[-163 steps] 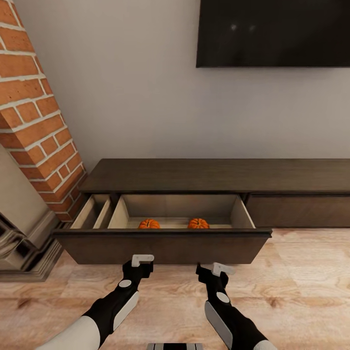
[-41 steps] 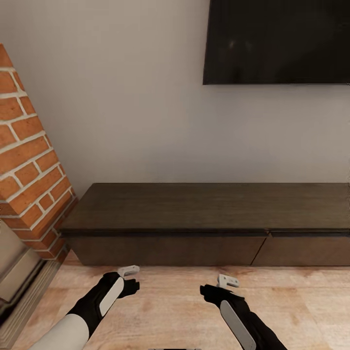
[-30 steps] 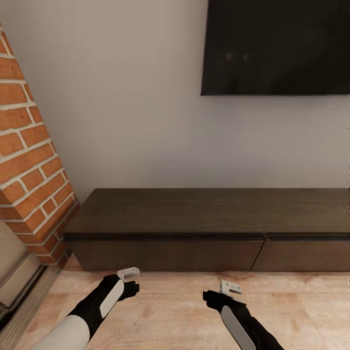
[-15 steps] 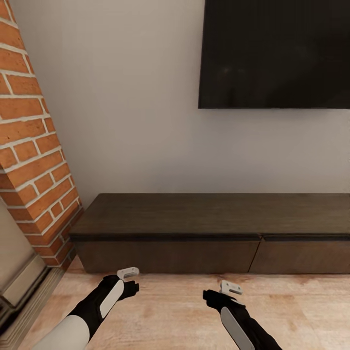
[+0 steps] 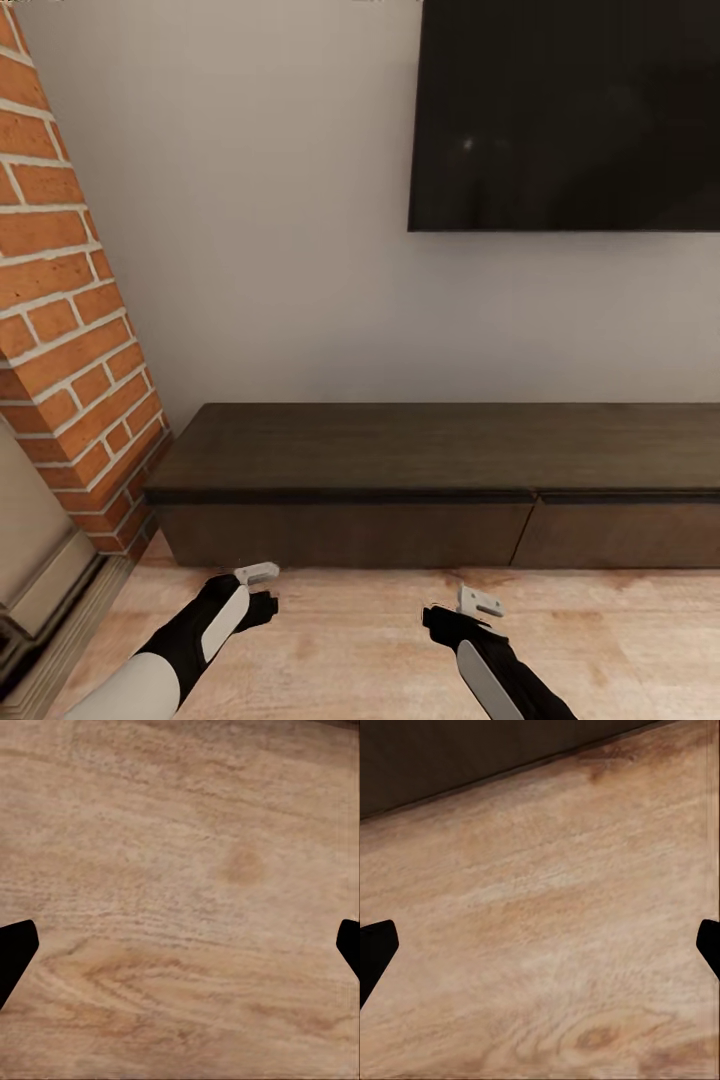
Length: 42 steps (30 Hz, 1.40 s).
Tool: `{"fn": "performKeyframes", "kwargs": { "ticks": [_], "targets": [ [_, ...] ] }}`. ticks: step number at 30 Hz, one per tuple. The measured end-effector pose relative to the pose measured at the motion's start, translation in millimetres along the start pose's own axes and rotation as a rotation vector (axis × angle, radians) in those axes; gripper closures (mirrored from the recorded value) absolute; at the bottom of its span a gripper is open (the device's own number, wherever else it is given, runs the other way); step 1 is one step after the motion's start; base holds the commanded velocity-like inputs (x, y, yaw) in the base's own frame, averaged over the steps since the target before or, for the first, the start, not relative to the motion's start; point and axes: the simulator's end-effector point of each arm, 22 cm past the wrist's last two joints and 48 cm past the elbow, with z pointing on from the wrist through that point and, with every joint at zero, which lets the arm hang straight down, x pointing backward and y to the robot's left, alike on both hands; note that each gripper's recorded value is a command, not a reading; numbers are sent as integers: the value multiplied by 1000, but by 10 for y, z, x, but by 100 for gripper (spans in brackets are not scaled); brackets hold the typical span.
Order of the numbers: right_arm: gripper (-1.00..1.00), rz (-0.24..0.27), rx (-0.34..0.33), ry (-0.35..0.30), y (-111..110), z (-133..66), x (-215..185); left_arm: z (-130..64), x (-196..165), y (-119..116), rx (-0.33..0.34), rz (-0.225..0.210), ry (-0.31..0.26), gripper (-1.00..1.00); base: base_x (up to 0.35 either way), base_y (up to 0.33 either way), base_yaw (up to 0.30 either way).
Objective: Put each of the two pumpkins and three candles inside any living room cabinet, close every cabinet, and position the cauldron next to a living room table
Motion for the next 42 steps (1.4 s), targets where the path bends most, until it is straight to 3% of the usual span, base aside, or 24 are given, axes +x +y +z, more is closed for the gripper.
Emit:
{"fn": "performKeyframes", "kwargs": {
  "ticks": [4,12,21,26,42],
  "targets": [
    [-100,1,38,49,-162,9,156,-9,107,106,-27,11,34,-100,0,0,0],
    [-100,4,63,94,-249,-67,240,-49,307,312,-78,16,90,-100,0,0,0],
    [-100,1,80,103,-295,-189,153,-158,373,444,-111,10,113,-100,0,0,0],
    [-100,-10,135,164,-517,-227,378,-238,379,467,-119,12,126,-100,0,0,0],
    [-100,-16,228,197,-851,-450,522,-434,515,713,-175,-15,132,-100,0,0,0]
  ]
}}
